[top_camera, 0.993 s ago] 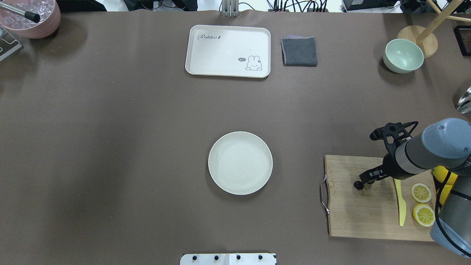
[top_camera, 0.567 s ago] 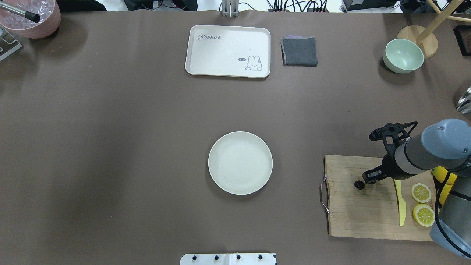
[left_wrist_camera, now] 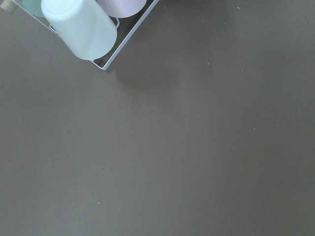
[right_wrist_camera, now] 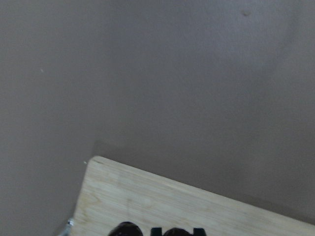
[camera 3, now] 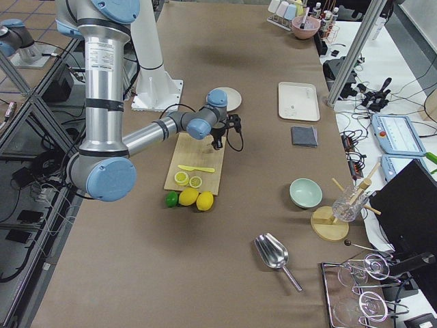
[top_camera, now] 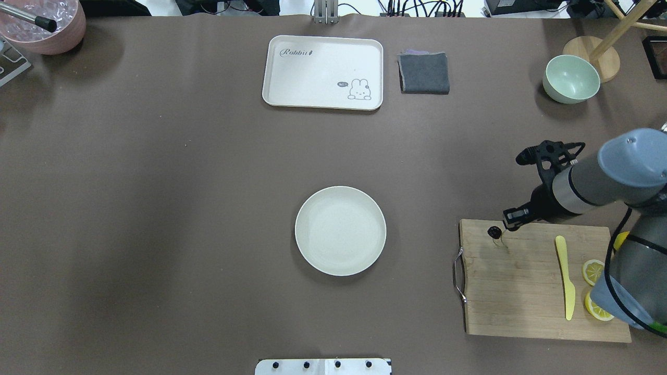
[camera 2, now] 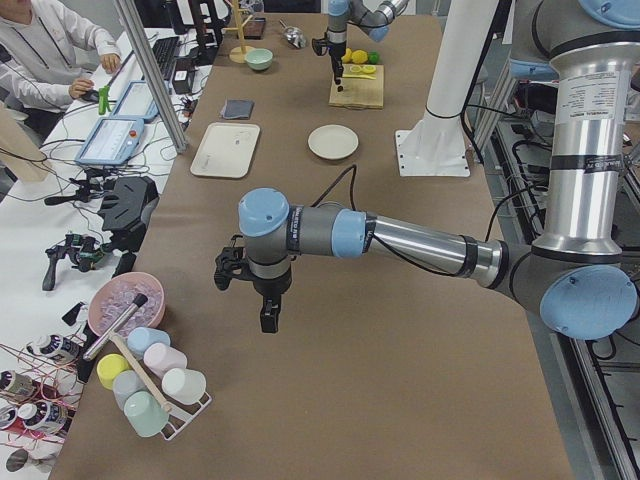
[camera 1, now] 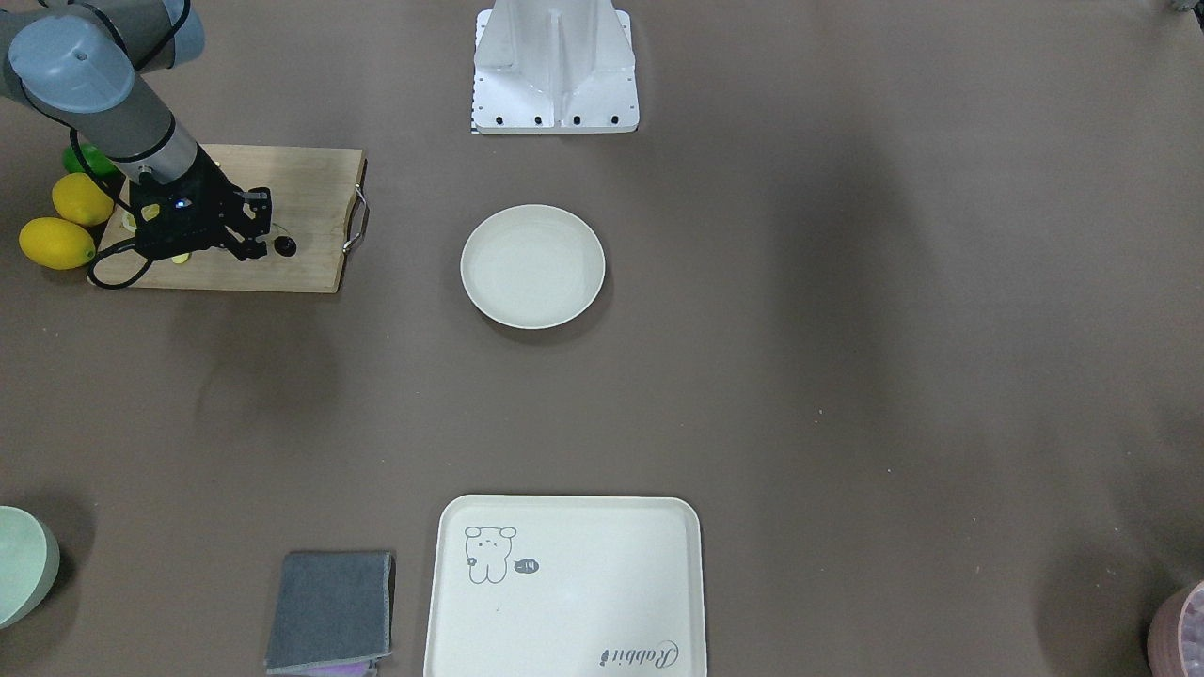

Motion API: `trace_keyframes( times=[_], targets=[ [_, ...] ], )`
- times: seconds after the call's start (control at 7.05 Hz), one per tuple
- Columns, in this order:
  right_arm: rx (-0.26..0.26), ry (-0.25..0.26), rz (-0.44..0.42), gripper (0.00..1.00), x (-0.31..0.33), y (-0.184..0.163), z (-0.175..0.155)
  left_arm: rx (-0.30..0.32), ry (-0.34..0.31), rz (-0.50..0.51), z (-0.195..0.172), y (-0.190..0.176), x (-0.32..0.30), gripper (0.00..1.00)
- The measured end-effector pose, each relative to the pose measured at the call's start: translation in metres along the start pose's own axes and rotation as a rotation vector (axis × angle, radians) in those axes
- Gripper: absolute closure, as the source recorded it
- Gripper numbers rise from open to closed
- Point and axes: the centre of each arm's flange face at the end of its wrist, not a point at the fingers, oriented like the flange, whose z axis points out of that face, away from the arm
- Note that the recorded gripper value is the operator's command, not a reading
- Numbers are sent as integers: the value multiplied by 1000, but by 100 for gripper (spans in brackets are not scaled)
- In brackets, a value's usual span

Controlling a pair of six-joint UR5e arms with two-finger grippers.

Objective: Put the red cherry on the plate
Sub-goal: 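Carry the cherries with the right gripper over the white plate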

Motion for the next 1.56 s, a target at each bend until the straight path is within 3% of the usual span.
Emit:
trace_keyframes(
  times=[0.28, 0.57, 0.85, 1.13, 1.28, 1.42, 1.56],
  targets=[
    [11, -45, 48, 100, -72, -64, -69, -2, 0, -2, 1, 0, 0, 2],
    [9, -95, 72, 100, -150, -78, -85, -11, 2, -2, 5, 0, 1, 2],
    [16, -116, 109, 100, -239, -71, -70, -16, 2, 1, 8, 1, 2, 2],
    [65, -79, 114, 100, -308, -37, -19, -23, 2, 4, 11, 3, 0, 2],
    [99, -75, 113, 59, -324, -22, 10, -26, 2, 5, 13, 5, -1, 2],
    [116, -76, 112, 1, -327, -14, 31, -27, 2, 6, 14, 6, -1, 2],
    [124, -73, 118, 0, -323, -10, 43, -27, 2, 7, 14, 7, -1, 2]
  ],
)
